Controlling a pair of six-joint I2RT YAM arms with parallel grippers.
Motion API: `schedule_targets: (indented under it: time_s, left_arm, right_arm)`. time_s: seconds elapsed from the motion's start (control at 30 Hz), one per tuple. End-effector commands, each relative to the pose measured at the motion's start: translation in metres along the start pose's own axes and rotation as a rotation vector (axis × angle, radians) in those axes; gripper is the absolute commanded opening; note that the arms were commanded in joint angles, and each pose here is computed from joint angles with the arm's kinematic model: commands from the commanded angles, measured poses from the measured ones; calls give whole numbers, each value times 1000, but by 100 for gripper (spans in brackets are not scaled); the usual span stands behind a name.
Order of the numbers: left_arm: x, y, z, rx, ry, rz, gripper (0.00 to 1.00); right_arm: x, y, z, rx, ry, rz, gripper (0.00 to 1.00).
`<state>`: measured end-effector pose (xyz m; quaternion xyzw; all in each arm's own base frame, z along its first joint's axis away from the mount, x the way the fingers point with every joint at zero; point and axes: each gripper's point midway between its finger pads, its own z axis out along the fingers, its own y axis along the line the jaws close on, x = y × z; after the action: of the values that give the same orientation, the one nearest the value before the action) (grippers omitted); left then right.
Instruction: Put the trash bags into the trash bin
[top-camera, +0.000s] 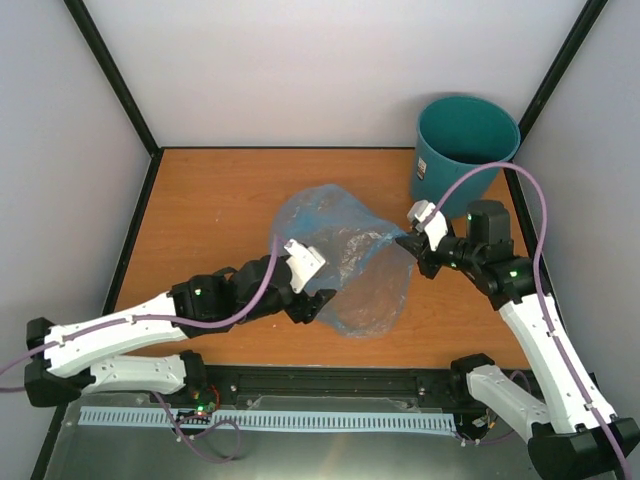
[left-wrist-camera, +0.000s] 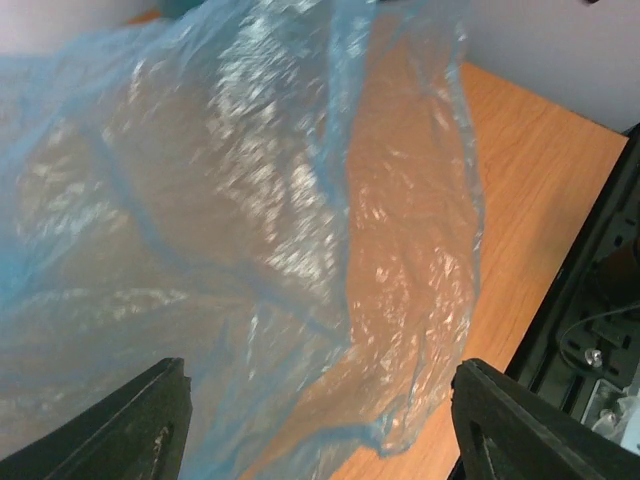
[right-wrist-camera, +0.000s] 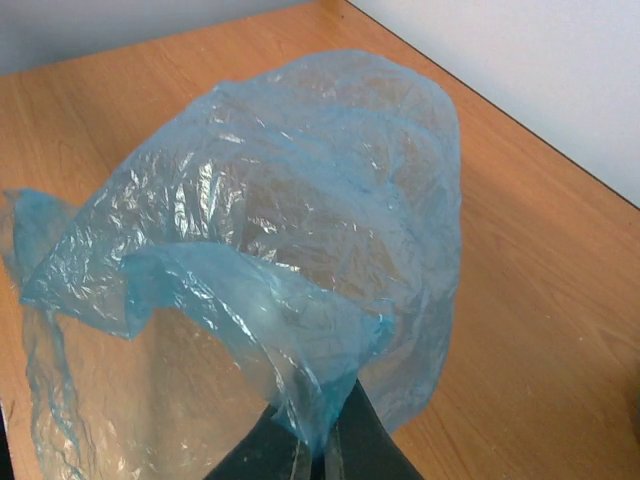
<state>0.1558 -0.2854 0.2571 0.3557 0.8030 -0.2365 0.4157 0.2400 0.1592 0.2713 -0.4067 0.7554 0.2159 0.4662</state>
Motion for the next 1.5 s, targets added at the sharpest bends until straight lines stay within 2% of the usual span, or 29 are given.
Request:
schedule_targets:
  time_s: [0.0,0.17,0.27,0.4,0.53,0.67,0.73,0.9,0.97,1.03,1.07,1.1,1.17,1.27,1.47]
  left_arm:
    - [-28,-7,-7,-133,-28,99,73]
    - [-30,-17,13,-219,32,187,75]
    - [-27,-13,26,-315,32,186,77]
    - [-25,-14,44,-371,-10,154,85]
    - [-34,-14,55,-415,-58,147,86]
    - [-48,3,53,-572,-102,140,85]
    - [-52,9,50,-613,-102,147,76]
    - [-50,26,56,-569,-73,121,43]
    - [-49,36,57,-540,-72,100,23]
    - [-51,46,52,-535,-79,91,3]
    - [-51,51,49,-537,-80,91,1]
    - [-52,57,45,-545,-78,91,1]
    - [-51,67,36,-561,-78,83,1]
    - [-43,78,24,-564,-82,68,1]
    - [-25,72,13,-480,-44,75,1]
  right_arm:
    - [-12,9,-10,-44,-1,1,3]
    - [-24,19,-25,-54,-45,-14,3]
    - [-25,28,-30,-78,-66,-4,3]
    - [-22,36,-34,-101,-74,2,3]
    - [-20,41,-37,-106,-72,-4,3]
    - [-18,46,-42,-114,-78,-7,3]
    - [-18,47,-44,-105,-82,-11,3]
    - [-15,49,-50,-87,-67,-20,4]
    - [-15,50,-53,-89,-51,-15,11]
    - [-18,52,-58,-94,-40,-15,36]
    - [-23,53,-62,-94,-40,-16,52]
    - [-27,52,-65,-90,-41,-15,64]
    - [-38,49,-69,-78,-45,-9,77]
    - [-53,36,-64,-71,-33,25,84]
    - [-72,-13,-34,22,22,65,85]
